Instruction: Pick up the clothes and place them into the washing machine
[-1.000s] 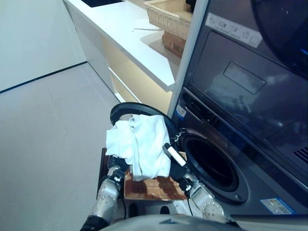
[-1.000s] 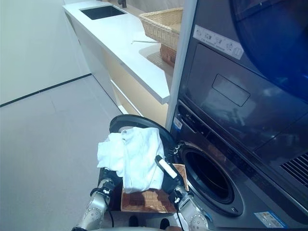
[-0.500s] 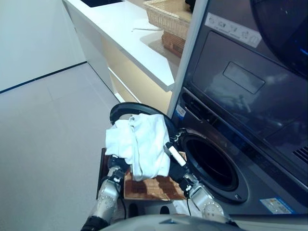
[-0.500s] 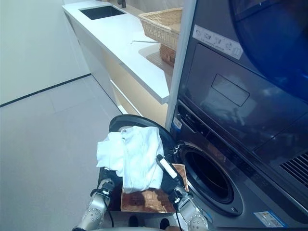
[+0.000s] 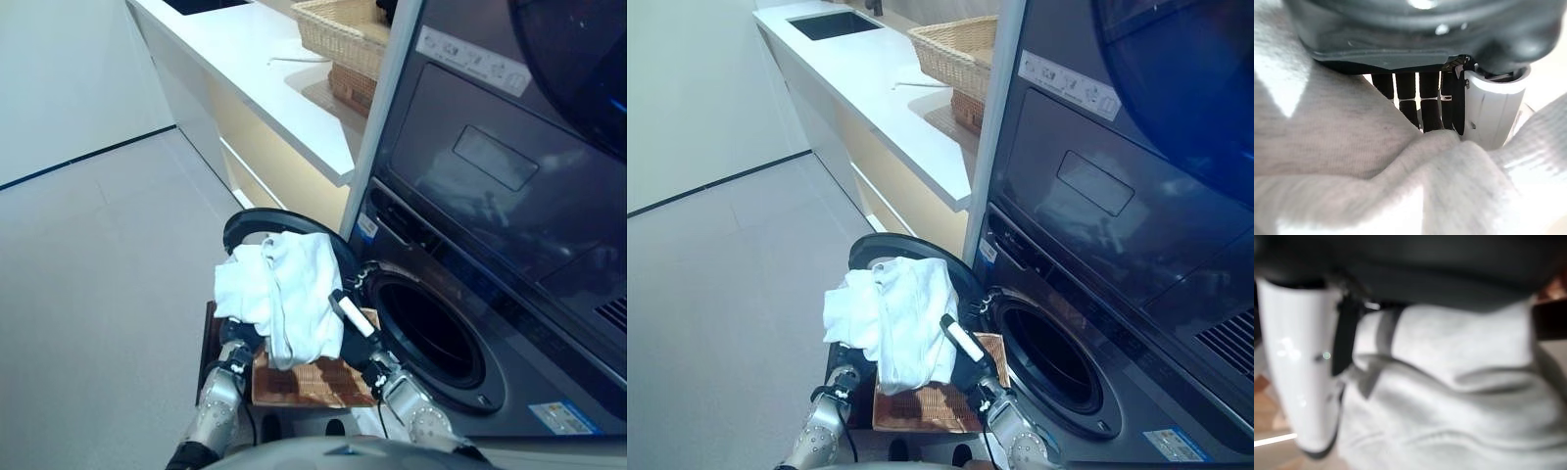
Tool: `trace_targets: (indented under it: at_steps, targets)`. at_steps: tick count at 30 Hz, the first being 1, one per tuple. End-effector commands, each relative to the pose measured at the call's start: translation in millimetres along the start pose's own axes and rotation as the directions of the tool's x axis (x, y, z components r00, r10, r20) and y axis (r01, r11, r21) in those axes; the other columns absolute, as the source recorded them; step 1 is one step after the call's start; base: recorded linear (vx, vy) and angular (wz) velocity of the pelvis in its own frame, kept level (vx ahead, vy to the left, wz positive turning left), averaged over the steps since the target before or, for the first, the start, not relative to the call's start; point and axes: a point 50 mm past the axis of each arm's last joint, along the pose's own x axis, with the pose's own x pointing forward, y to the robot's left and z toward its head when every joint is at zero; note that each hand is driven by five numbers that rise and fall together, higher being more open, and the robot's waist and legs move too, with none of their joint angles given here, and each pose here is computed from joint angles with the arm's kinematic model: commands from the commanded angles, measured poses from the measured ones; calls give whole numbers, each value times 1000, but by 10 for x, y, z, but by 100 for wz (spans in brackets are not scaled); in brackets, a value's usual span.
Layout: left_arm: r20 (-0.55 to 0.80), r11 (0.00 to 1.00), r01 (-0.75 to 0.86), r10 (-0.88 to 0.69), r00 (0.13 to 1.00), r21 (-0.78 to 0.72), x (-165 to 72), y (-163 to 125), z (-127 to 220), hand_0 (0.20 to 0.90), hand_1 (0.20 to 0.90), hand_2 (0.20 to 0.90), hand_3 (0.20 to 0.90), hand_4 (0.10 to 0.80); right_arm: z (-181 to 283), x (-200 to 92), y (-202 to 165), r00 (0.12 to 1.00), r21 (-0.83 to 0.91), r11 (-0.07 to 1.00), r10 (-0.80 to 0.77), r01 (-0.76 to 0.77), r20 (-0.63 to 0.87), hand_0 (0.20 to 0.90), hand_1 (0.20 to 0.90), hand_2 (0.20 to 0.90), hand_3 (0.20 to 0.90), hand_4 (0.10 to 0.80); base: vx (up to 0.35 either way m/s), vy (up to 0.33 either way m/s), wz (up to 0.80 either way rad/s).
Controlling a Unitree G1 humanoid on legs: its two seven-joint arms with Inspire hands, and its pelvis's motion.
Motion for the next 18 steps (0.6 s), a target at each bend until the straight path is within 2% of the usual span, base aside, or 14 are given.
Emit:
trace_targets:
  at_steps: [1,18]
  targets:
    - [48,946,324,-323,945,-11,163,-621,32,200,200,200,200,300,42,316,663,935,-20,935,355,-354,25,900,900,900,900,800,0,0,0]
    - [44,956,293,-294,955,27,190,-569,48,200,200,200,200,300,-66,342,811,909,-47,908,414,-416,-45,900,900,900,900,800,0,-1,-1]
